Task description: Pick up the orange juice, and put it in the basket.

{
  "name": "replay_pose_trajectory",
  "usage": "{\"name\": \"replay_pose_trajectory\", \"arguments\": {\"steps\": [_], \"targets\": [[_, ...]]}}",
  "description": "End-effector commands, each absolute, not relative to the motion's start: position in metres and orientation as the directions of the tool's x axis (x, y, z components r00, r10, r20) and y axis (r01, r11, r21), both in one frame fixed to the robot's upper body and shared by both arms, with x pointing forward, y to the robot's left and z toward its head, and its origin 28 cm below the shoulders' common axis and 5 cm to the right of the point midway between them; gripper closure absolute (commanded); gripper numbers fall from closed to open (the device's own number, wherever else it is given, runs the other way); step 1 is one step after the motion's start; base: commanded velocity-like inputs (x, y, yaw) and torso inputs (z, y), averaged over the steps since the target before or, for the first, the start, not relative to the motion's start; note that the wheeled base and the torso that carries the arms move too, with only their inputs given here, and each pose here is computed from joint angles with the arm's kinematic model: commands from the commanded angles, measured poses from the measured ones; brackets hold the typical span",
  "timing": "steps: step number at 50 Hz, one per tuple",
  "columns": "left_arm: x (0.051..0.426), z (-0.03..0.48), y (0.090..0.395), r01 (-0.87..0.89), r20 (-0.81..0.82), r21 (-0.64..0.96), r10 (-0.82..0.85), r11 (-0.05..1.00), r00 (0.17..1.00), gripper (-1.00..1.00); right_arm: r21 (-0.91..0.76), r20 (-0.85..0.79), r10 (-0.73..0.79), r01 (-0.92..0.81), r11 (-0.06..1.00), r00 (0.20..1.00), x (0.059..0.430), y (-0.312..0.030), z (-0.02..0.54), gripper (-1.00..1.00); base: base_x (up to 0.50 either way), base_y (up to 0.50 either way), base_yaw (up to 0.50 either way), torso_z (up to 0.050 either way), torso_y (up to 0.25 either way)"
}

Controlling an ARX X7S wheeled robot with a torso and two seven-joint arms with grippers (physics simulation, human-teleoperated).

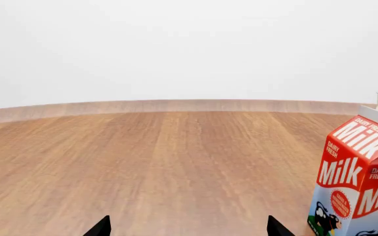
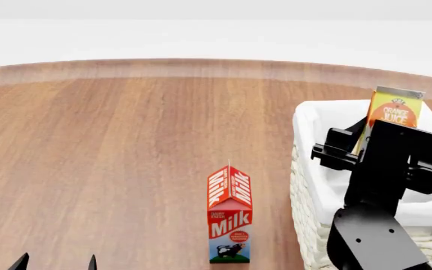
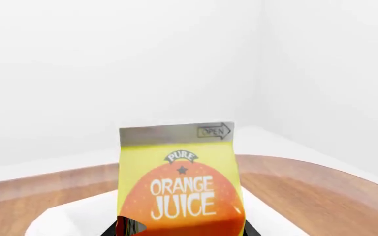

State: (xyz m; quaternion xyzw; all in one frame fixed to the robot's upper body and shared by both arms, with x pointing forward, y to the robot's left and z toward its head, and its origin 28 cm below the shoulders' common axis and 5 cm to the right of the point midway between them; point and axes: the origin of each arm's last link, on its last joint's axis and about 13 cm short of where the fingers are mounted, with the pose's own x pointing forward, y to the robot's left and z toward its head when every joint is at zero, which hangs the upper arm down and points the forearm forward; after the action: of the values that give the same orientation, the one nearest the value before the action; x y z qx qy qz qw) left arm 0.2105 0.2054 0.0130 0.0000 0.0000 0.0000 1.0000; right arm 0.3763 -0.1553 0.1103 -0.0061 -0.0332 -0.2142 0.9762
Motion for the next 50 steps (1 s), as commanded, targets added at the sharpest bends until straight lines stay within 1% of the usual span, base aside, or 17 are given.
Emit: {"name": "replay_pose_trajectory", "arguments": {"steps": [1,48,49,50], "targets": [[0.211,0.013,0.205,0.0,0.0,0.0,0.0,1.0,1.0,-1.0,-0.041,0.105,-0.406,0.412,0.91,0.908,0.381,-0.154,0.113,1.0,0.0,0.0,0.0,0.0,0.0],[0.211,0.013,0.205,0.0,0.0,0.0,0.0,1.0,1.0,-1.0,-0.064,0.087,-0.418,0.424,0.903,0.904,0.39,-0.153,0.099,1.0,0.0,0.0,0.0,0.0,0.001],[0.211,0.013,0.205,0.0,0.0,0.0,0.0,1.0,1.0,-1.0,-0.059,0.089,-0.424,0.43,0.901,0.901,0.39,-0.153,0.1,-1.0,0.0,0.0,0.0,0.0,0.0],[0.211,0.013,0.205,0.0,0.0,0.0,0.0,1.0,1.0,-1.0,-0.06,0.089,-0.423,0.429,0.901,0.902,0.39,-0.153,0.1,-1.0,0.0,0.0,0.0,0.0,0.0]]}}
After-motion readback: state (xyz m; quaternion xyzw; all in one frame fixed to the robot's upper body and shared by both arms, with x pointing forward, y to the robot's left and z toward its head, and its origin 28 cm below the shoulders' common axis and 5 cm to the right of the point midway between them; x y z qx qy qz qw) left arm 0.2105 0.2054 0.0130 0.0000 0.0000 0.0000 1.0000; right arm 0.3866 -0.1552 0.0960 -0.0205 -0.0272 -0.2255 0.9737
